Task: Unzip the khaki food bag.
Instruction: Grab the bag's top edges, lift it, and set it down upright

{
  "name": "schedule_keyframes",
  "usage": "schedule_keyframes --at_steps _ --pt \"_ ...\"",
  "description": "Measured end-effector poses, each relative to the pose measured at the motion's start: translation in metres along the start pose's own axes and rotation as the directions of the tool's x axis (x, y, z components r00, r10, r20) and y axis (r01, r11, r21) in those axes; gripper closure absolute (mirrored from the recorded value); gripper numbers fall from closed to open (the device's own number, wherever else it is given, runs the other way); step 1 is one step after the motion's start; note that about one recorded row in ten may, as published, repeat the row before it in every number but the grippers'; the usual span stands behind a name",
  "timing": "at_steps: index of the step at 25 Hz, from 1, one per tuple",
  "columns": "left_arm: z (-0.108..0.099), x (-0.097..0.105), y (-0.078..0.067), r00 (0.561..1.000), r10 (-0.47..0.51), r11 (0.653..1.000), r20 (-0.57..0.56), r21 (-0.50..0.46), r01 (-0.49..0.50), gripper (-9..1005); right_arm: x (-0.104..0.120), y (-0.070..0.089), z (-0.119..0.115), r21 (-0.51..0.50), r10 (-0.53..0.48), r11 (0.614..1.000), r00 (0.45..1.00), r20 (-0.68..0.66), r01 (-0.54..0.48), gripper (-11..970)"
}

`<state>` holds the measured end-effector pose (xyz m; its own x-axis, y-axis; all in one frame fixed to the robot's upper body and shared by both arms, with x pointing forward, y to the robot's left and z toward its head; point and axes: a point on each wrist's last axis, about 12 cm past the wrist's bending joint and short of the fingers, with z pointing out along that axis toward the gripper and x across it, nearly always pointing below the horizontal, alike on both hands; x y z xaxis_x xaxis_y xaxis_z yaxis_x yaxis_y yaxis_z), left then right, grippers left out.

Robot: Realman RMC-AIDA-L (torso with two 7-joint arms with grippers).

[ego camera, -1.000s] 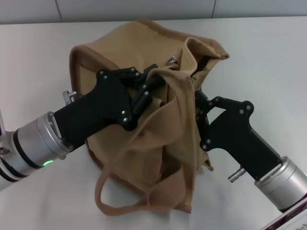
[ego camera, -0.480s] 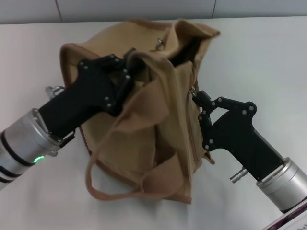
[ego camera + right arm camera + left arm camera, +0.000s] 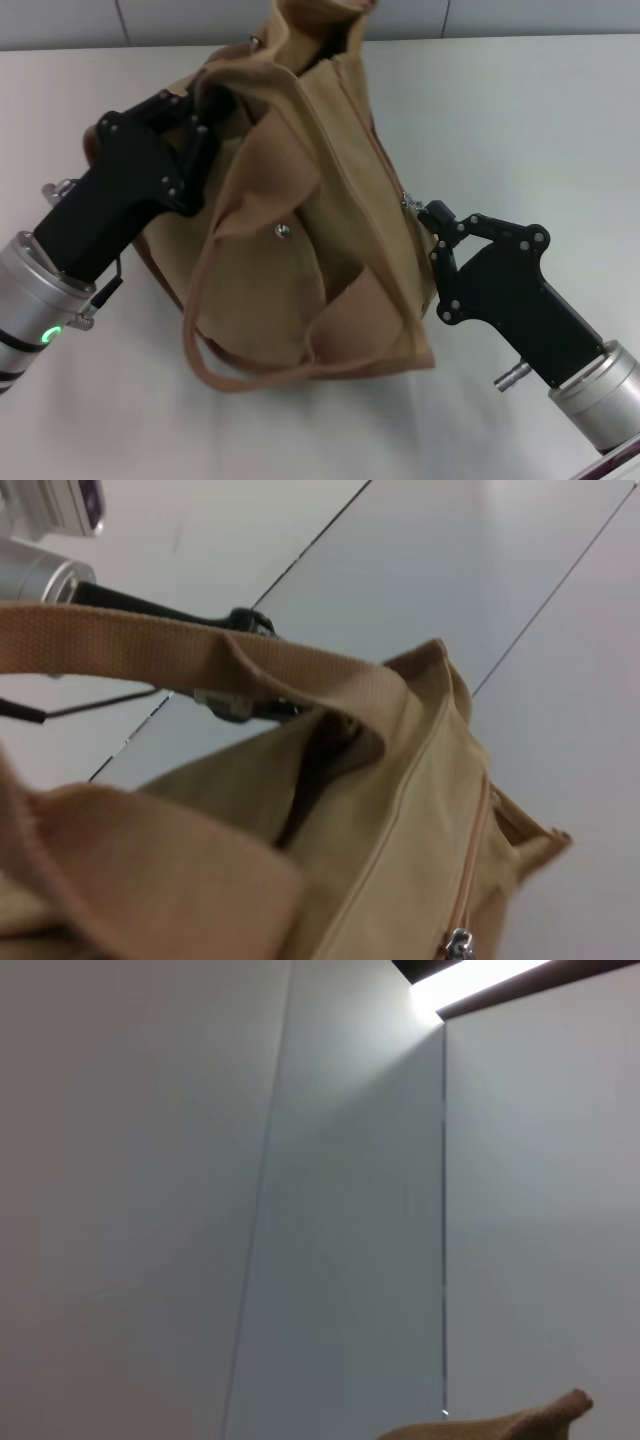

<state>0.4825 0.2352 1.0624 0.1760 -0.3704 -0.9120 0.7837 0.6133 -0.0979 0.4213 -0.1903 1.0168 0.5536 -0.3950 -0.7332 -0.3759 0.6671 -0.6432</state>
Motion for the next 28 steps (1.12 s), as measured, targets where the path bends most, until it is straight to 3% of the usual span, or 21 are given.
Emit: schedule_keyframes --at_steps 11,28 --pt "-0.017 -0.004 0.003 0.998 -0.007 0.991 0.056 -0.136 0.014 839 0.009 -0.006 -0.017 0.036 0.019 0.999 0.998 -0.067 -0.017 956" --pt "-0.02 -0.004 0.004 0.998 -0.016 0.987 0.062 -0.161 0.026 834 0.01 -0.007 -0.024 0.033 0.027 0.999 0.997 -0.073 -0.024 956"
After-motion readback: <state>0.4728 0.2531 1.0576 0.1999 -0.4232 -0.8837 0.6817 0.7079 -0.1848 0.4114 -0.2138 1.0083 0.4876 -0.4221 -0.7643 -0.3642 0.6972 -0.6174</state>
